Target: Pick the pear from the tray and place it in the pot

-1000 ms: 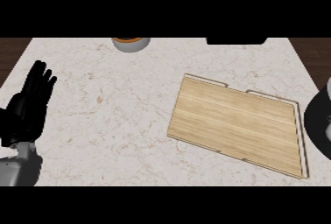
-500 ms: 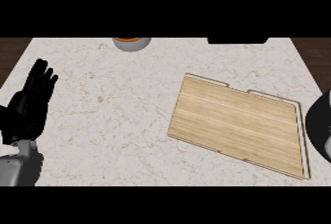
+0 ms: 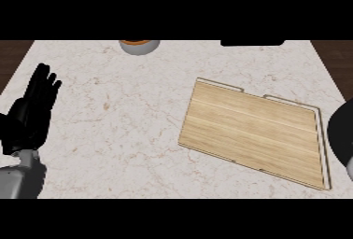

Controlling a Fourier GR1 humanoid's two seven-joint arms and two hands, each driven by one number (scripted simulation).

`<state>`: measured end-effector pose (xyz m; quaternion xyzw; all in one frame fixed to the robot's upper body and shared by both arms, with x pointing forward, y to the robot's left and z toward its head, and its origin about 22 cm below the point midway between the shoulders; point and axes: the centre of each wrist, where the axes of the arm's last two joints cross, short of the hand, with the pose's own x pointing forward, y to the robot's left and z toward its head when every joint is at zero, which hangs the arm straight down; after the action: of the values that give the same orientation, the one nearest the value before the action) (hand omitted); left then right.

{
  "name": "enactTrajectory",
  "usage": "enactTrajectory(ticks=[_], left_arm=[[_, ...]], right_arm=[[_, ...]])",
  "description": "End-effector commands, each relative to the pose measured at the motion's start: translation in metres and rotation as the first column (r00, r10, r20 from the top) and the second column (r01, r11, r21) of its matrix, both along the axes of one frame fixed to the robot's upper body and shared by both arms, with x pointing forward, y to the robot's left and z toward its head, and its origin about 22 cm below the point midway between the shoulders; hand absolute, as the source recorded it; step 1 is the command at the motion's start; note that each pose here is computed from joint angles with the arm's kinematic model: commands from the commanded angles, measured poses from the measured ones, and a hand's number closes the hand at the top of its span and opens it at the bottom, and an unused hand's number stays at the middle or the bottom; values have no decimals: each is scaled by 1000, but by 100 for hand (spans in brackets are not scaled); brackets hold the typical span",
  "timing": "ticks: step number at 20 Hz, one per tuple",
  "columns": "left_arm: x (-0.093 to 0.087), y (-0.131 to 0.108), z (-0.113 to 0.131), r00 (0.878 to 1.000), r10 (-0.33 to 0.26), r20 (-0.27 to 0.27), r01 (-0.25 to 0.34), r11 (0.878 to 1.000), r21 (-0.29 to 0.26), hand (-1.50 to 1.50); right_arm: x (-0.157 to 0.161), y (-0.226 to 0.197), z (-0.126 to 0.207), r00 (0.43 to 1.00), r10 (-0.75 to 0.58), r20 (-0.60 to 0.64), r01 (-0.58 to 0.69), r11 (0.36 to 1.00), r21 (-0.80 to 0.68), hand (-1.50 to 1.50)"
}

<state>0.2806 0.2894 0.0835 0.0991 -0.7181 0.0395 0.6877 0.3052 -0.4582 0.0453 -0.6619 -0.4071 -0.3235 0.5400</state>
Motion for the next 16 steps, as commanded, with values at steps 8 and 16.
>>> enactTrajectory(ticks=[8, 16], left_arm=[[-5, 7, -5, 1000, 0, -13, 0, 1000, 0, 0], [-2, 3, -18, 1000, 18, 6, -18, 1000, 6, 0]], right_arm=[[-117, 6, -2, 977, -25, 213, 31, 999, -26, -150], [-206, 33, -7, 978, 11, 208, -8, 1000, -18, -150]])
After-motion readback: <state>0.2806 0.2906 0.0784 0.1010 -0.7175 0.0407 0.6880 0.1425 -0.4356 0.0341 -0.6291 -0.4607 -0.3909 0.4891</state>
